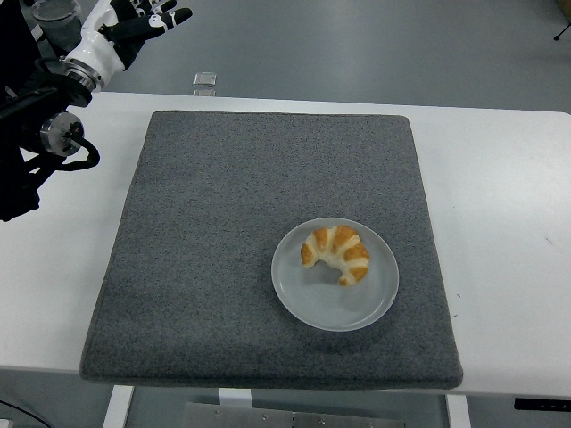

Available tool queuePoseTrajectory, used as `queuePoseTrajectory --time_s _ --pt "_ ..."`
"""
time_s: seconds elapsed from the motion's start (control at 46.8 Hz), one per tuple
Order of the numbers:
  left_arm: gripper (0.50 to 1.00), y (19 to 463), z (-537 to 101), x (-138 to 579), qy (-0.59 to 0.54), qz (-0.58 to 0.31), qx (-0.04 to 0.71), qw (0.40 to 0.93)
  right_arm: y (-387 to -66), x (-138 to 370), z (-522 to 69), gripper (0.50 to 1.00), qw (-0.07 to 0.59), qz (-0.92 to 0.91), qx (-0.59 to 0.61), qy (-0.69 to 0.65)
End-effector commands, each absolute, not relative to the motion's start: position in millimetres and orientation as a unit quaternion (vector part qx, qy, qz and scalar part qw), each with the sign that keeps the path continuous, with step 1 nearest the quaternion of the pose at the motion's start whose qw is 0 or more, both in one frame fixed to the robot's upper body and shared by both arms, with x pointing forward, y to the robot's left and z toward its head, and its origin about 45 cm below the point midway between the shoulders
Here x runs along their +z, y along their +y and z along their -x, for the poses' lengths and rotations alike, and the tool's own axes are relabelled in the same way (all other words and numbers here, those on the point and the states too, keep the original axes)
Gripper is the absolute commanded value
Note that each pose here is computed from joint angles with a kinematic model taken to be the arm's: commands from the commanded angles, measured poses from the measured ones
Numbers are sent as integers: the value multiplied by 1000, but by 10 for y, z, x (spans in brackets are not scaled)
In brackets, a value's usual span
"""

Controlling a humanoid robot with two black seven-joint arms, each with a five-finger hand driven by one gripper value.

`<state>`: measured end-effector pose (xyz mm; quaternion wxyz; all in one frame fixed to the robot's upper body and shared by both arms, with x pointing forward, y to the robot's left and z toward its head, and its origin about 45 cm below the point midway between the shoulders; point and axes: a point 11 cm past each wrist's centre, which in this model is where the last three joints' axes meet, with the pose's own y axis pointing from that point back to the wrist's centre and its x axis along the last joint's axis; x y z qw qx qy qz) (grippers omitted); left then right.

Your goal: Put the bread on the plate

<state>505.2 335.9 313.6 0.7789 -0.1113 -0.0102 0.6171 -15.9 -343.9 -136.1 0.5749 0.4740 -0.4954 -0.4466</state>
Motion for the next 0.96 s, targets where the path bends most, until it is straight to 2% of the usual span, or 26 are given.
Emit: queuePoseTrajectory --time_s 0.0,0.94 --pt "992 3395 -5035 3084 -5 109 618 779 -3437 -1361 159 932 575 -474 -447 -495" --pt "992 3376 -4978 2912 30 112 607 786 -3438 -1361 161 930 576 -476 -445 -493"
